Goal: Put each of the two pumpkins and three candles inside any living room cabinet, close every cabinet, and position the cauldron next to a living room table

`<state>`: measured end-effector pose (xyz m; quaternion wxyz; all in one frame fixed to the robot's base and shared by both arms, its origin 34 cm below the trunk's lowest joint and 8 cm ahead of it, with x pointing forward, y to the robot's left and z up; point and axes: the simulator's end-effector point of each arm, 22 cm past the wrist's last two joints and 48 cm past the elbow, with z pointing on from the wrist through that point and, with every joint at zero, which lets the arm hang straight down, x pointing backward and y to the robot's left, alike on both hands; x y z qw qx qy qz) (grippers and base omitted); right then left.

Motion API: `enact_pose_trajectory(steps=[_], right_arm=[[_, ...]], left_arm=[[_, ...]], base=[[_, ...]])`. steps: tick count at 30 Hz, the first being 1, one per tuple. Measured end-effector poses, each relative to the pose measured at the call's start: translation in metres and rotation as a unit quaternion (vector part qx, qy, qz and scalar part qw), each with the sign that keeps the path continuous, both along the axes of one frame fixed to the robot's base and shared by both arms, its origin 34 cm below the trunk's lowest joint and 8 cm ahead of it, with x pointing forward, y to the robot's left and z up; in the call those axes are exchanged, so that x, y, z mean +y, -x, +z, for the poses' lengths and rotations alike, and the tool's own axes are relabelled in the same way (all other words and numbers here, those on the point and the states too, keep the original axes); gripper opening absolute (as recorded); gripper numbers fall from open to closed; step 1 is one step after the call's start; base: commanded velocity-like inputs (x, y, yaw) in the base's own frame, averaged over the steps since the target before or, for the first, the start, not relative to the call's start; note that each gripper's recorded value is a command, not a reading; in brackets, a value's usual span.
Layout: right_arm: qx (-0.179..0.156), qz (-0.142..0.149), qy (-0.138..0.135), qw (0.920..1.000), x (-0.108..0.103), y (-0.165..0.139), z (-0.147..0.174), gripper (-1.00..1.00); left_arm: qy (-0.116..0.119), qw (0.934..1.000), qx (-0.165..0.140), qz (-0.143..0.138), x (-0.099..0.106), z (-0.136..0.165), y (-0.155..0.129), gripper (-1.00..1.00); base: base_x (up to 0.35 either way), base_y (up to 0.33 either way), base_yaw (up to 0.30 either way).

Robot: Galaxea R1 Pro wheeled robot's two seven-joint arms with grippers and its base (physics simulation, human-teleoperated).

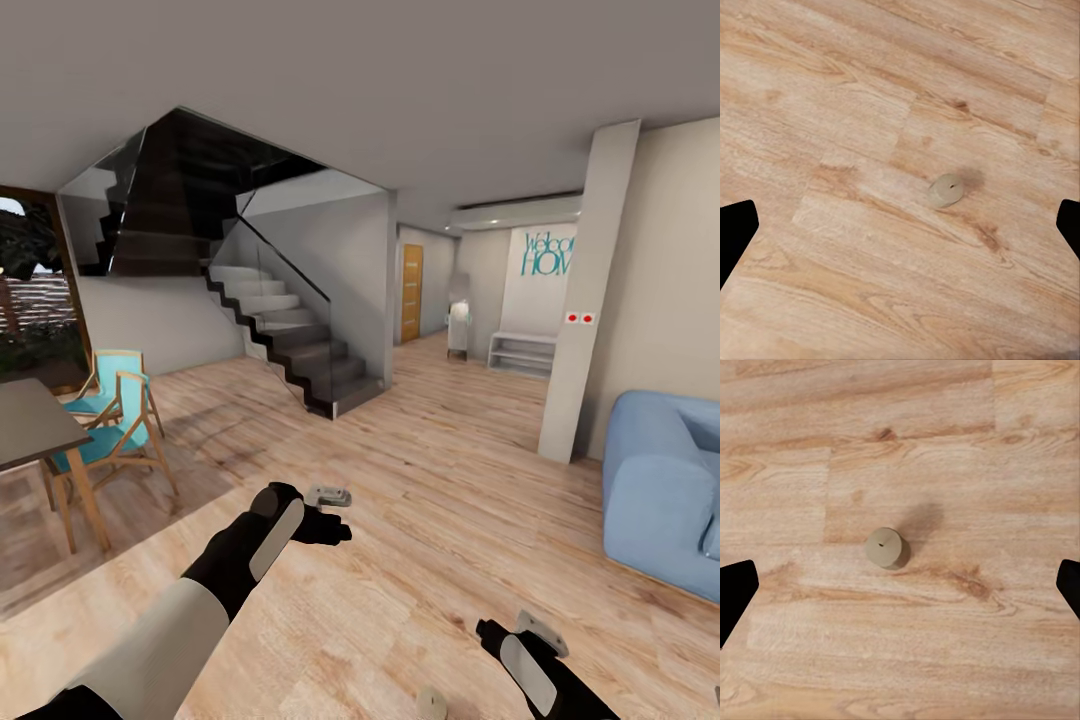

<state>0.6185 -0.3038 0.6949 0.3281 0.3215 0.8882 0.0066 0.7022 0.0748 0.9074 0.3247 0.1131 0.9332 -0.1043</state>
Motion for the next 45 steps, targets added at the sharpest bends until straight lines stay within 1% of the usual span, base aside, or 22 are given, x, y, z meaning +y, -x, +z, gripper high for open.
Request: enact_pose_trajectory(steps=[27,30,31,34,36,38,40,41,43,44,45], right_arm=[[0.022,0.003,0.002,0.9997,0.001,0.009,-0.065,1.0],[0.024,0.018,0.012,0.9995,0.005,0.008,-0.071,1.0],[0.024,0.028,0.019,0.9992,0.008,0.008,-0.072,1.0],[0.031,0.04,0.026,0.9984,0.011,0.009,-0.078,1.0],[0.059,0.066,0.022,0.9958,0.02,0.01,-0.083,1.0],[0.08,0.097,0.015,0.992,0.031,-0.006,-0.07,1.0],[0.085,0.107,0.013,0.9905,0.036,-0.016,-0.064,1.0],[0.093,0.114,0.01,0.9891,0.042,-0.021,-0.061,1.0],[0.105,0.12,0.009,0.9872,0.048,-0.02,-0.066,1.0],[0.118,0.127,0.012,0.9849,0.053,-0.016,-0.07,1.0],[0.123,0.131,0.015,0.9835,0.056,-0.015,-0.072,1.0]], left_arm=[[0.0,0.9998,0.022,0.0,0.0,-0.069,-0.001,1.0],[0.0,0.9997,0.023,0.0,0.0,-0.076,0.0,1.0],[0.0,0.9997,0.023,0.0,0.0,-0.077,0.0,1.0],[0.0,0.9997,0.024,0.0,0.0,-0.083,0.0,1.0],[0.0,0.9997,0.024,0.0,0.0,-0.087,0.0,1.0],[0.001,0.9997,0.024,0.001,0.0,-0.09,0.0,1.0],[0.001,0.9997,0.024,0.001,0.0,-0.093,0.0,1.0],[0.001,0.9997,0.024,0.001,0.0,-0.095,0.0,1.0],[0.002,0.9997,0.024,0.001,0.0,-0.099,0.001,1.0],[0.003,0.9997,0.024,0.001,0.0,-0.099,0.001,1.0],[0.003,0.9997,0.024,0.001,0.0,-0.099,0.001,1.0]], base=[[0.0,0.0,0.0],[0.0,0.0,0.0],[0.0,0.0,0.0],[0.0,0.0,0.0],[0.0,0.0,0.0],[0.0,0.0,0.0],[0.0,0.0,0.0],[0.0,0.0,0.0],[0.0,0.0,0.0],[0.0,0.0,0.0],[0.0,0.0,0.0]])
